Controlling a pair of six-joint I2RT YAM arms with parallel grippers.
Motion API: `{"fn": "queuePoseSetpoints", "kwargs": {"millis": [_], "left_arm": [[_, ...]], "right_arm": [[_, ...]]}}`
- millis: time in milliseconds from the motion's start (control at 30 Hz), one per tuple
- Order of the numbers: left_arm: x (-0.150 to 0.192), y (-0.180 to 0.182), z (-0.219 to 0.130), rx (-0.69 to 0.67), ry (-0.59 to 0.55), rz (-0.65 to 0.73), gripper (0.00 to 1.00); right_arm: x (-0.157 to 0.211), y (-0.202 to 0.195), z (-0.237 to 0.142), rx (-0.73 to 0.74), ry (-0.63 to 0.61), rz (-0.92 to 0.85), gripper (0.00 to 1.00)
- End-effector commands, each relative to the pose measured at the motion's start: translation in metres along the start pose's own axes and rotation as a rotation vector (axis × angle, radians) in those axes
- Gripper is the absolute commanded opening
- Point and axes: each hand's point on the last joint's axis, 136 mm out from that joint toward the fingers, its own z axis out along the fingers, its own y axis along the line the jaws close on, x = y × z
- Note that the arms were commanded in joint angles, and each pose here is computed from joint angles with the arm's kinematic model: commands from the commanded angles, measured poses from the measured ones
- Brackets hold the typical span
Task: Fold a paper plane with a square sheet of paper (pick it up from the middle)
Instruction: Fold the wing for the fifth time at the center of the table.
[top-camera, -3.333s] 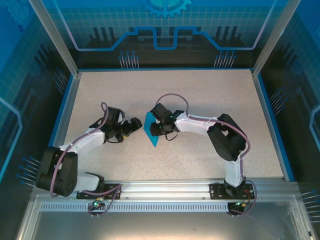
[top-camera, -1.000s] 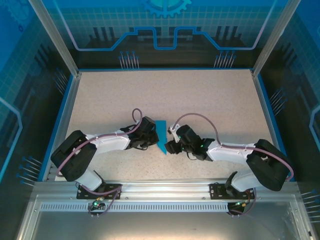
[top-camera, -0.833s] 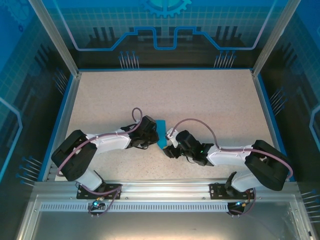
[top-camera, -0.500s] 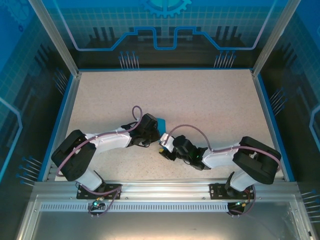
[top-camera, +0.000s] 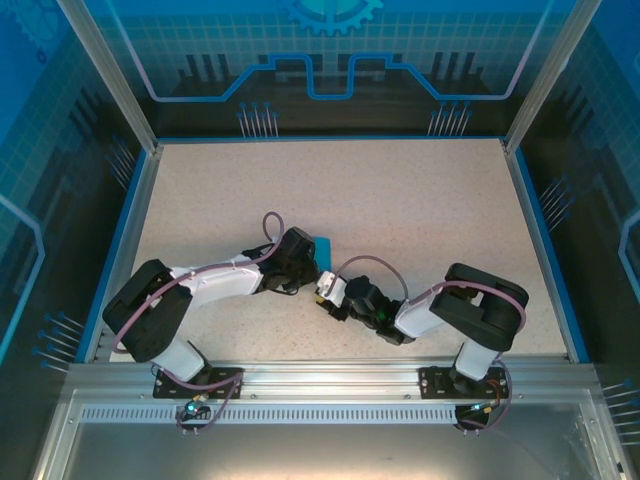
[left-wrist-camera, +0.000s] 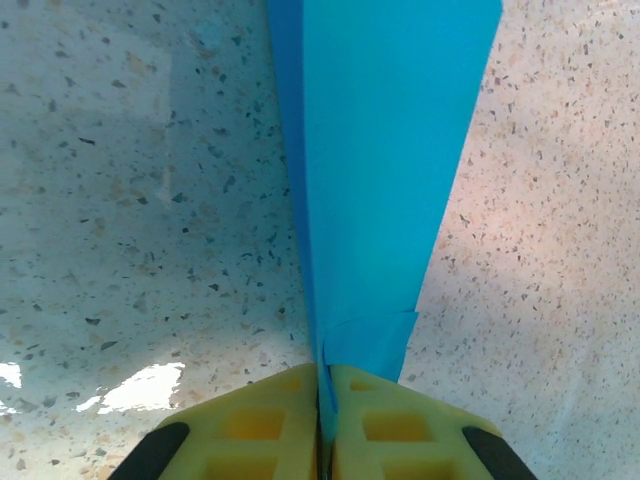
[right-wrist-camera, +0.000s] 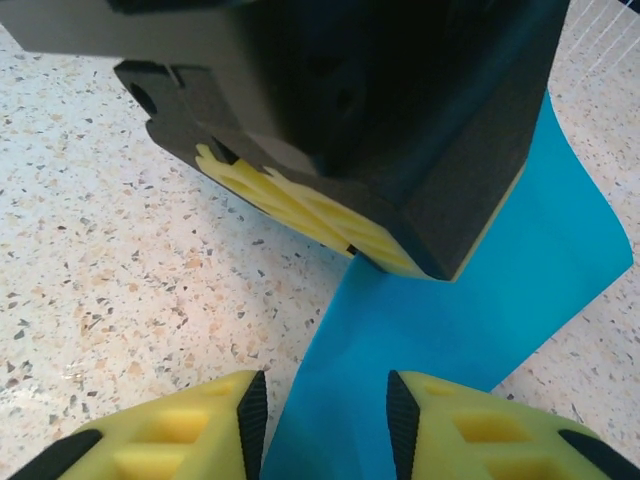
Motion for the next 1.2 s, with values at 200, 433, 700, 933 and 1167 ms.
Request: {"fn": "queuePoseSetpoints", "kwargs": {"millis": [200, 433, 700, 933, 1167], "left_arm": [[-0.001, -0.010, -0.008, 0.016, 0.010, -0.006, 0.16], [-0.007, -0.010, -0.009, 0.046, 0.023, -0.035, 0.24], [-0.022, 0.000, -0.009, 0.056, 0.021, -0.058, 0.30], [-0.026, 0.008, -0.007, 0.050, 0.023, -0.059, 0.22], [-0.025, -0.002, -0.010, 0.079, 0.040, -0.047, 0.09]], "right_arm": [[-0.007, -0.009, 0.006, 0.080, -0.060, -0.017, 0.25], [-0.006, -0.010, 0.004, 0.070, -0.058, -0.019, 0.14], [0.000, -0.005, 0.000, 0.035, -0.037, -0.030, 0.11], [-0.005, -0.008, -0.006, 0.023, -0.053, -0.015, 0.12], [-0.010, -0.016, 0.002, 0.056, -0.027, -0.034, 0.27]]}}
